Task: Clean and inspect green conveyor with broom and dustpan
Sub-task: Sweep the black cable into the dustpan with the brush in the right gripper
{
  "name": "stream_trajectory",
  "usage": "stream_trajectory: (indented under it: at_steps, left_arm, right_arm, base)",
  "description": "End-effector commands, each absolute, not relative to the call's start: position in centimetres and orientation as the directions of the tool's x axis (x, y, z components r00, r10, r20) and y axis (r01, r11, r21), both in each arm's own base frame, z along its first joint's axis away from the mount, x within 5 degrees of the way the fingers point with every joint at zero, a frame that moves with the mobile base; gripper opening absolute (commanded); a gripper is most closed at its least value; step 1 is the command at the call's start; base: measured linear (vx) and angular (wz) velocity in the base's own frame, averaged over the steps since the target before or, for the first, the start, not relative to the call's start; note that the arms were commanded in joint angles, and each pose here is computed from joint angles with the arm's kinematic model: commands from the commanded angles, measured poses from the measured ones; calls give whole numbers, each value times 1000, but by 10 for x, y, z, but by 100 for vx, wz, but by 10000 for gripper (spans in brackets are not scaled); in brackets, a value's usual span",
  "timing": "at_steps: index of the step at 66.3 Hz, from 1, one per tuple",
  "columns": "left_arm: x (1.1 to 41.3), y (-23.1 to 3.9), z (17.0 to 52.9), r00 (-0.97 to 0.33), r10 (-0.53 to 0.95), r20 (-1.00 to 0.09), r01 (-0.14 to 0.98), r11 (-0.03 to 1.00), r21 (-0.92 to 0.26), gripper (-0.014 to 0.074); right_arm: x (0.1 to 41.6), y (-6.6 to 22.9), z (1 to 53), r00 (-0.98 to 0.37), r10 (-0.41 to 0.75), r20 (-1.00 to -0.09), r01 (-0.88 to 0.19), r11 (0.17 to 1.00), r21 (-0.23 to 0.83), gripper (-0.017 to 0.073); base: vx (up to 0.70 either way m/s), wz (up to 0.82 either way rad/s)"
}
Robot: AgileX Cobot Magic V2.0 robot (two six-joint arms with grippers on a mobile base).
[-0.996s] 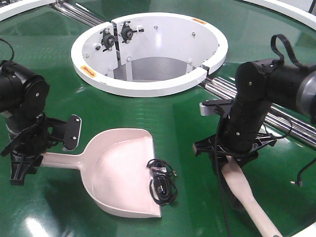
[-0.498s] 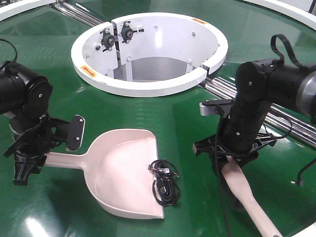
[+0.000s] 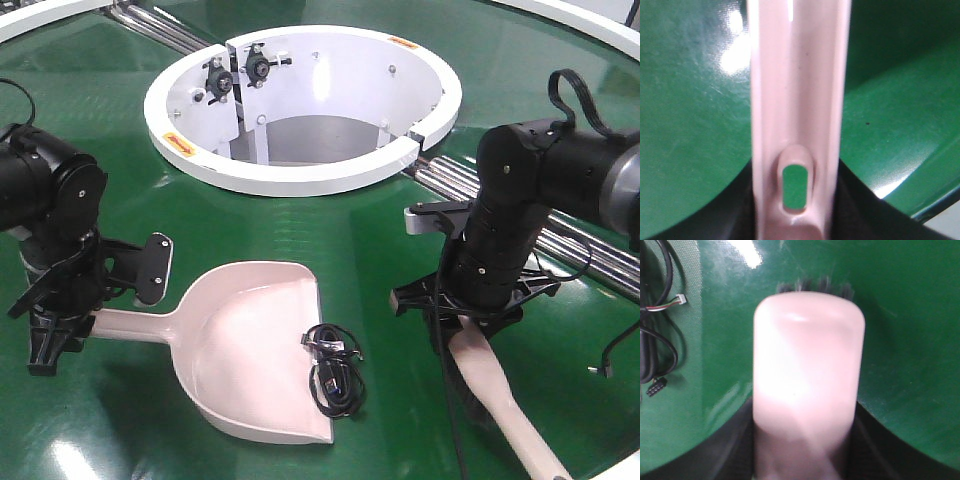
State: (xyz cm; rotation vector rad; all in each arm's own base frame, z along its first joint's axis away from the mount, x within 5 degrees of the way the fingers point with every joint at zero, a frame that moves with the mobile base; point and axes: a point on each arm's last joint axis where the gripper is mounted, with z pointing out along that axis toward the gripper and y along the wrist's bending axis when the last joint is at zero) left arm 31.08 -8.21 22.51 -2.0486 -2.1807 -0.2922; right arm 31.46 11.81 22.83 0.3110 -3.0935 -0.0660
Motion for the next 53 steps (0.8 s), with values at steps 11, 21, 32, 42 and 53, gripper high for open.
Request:
stream_trajectory:
  at_steps: [11, 21, 32, 42, 53]
  left_arm:
    - [309, -88, 242, -57, 980, 190, 995, 40, 92, -24]
    - [309, -88, 242, -57, 980, 190, 995, 40, 91, -24]
    - [309, -88, 242, -57, 980, 190, 995, 40, 91, -24]
    - [309, -88, 242, -57, 980, 190, 995, 40, 91, -24]
    - [309, -88, 242, -57, 980, 190, 995, 40, 91, -22]
  right_arm:
    - [313, 117, 252, -978, -204, -51, -207, 977, 54, -8]
    - [314, 117, 252, -977, -204, -56, -207, 977, 53, -8]
    - [315, 119, 249, -990, -135, -44, -138, 988, 72, -6]
    - [320, 128, 234, -994, -110, -10, -110, 986, 128, -6]
    - [324, 143, 217, -993, -116, 11, -112, 979, 171, -6]
  base:
    - [0, 0]
    - [0, 0]
    - [0, 0]
    - [0, 0]
    - [0, 0]
